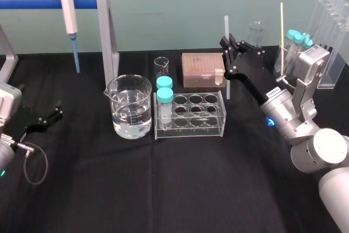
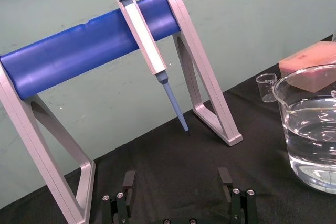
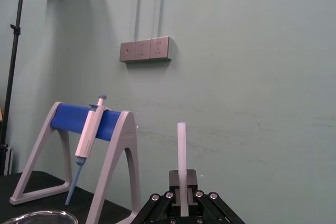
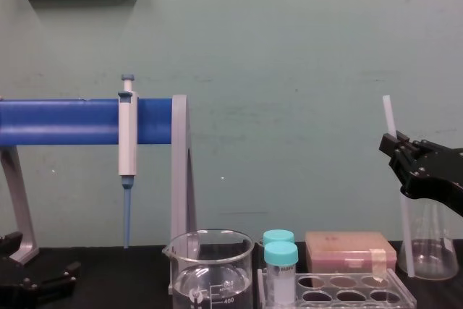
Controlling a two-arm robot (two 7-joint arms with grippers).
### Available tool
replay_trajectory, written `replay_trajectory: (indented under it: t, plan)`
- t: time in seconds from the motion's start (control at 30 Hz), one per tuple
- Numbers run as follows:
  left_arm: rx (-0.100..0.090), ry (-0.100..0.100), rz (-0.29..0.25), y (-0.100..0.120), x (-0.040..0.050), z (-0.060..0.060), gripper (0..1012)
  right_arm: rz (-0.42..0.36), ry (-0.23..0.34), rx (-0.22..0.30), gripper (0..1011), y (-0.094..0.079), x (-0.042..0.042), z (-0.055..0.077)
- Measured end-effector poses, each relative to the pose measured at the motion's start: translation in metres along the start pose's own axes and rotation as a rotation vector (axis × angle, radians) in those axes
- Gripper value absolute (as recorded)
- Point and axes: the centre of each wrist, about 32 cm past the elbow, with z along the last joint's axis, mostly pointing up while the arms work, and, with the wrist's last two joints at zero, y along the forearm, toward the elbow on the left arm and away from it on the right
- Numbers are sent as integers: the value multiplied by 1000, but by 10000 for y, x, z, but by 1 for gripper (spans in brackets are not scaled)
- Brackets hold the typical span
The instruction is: Pick up the stirring rod with one hand, then place it down.
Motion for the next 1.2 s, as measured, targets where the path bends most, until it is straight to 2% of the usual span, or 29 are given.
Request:
replay_trajectory:
  t: [1.2]
  plan:
    - [0,0,0,0,-1,0,1000,0,0,0,70,0,0,0]
